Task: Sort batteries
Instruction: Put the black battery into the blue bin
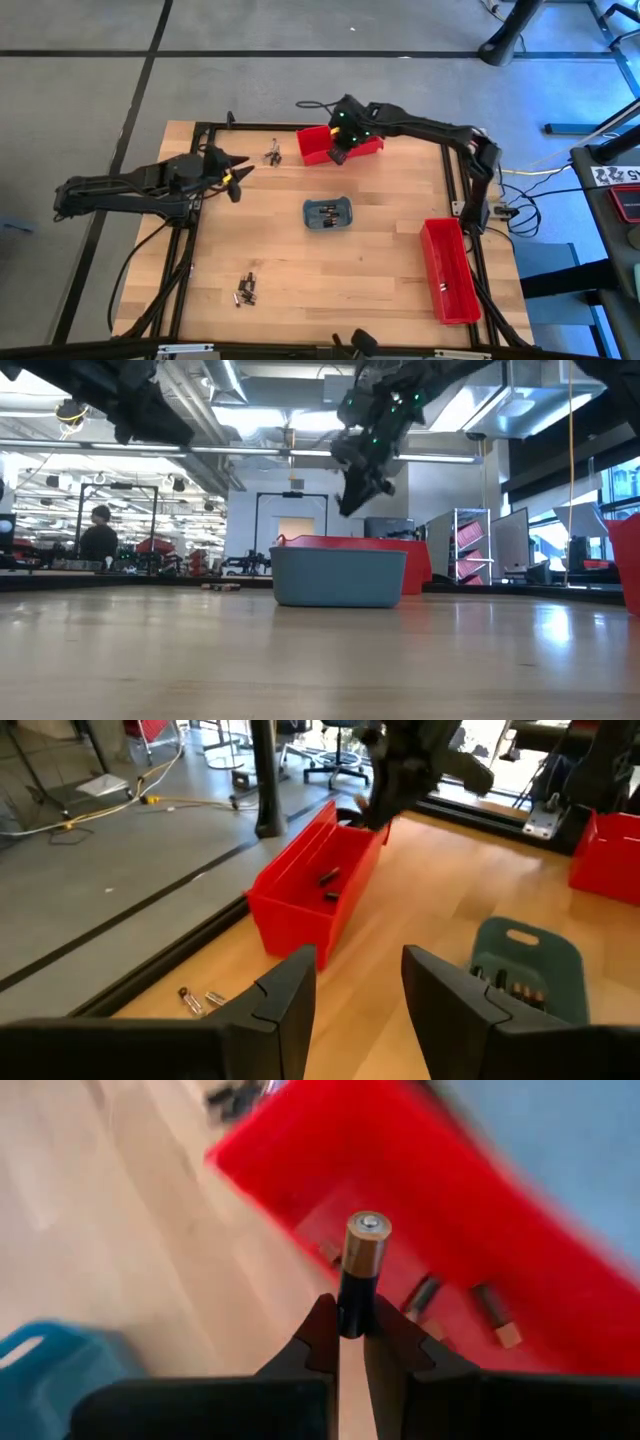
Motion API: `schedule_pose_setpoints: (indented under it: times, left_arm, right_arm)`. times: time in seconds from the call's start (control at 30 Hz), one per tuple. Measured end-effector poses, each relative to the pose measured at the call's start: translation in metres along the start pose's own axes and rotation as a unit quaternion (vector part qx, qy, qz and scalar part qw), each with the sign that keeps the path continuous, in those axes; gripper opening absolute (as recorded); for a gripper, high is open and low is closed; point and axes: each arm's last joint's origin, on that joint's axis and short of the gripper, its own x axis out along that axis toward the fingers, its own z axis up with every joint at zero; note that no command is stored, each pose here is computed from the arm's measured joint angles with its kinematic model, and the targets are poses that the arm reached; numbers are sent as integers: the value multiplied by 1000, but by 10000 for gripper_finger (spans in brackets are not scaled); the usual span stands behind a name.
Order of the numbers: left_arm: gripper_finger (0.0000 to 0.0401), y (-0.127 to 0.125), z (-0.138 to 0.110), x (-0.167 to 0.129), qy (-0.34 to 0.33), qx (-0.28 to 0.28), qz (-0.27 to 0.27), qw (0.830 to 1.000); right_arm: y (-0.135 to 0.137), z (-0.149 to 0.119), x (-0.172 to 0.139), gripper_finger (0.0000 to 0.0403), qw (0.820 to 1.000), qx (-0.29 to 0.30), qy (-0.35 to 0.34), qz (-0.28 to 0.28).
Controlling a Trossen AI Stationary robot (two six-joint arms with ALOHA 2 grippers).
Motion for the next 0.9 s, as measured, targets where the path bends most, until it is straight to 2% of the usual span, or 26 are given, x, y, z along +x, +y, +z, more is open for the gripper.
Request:
schedule_pose_setpoints:
  times: [0.1, 0.23, 0.3, 0.5, 0.67, 0.9]
  left_arm:
    - [139, 1, -4, -1, 17, 8, 3, 1000]
    - [139, 3, -10, -1, 45, 8, 9, 999]
    - [139, 3, -12, -2, 57, 5, 12, 998]
    - [139, 3, -14, -2, 64, 7, 13, 998]
    - [139, 3, -14, -2, 64, 7, 13, 998]
    - [139, 3, -14, -2, 68, 2, 14, 998]
  right_arm:
    - [-3, -1, 17, 21, 999, 41, 11, 1]
    - [-5, -4, 38, 21, 998, 54, 28, 2]
    - [-8, -4, 41, 21, 998, 59, 25, -17]
    - [-24, -2, 43, 21, 994, 97, 13, -46]
    - [-23, 0, 43, 24, 995, 103, 8, -8]
    - [-20, 4, 31, 22, 995, 98, 4, 0]
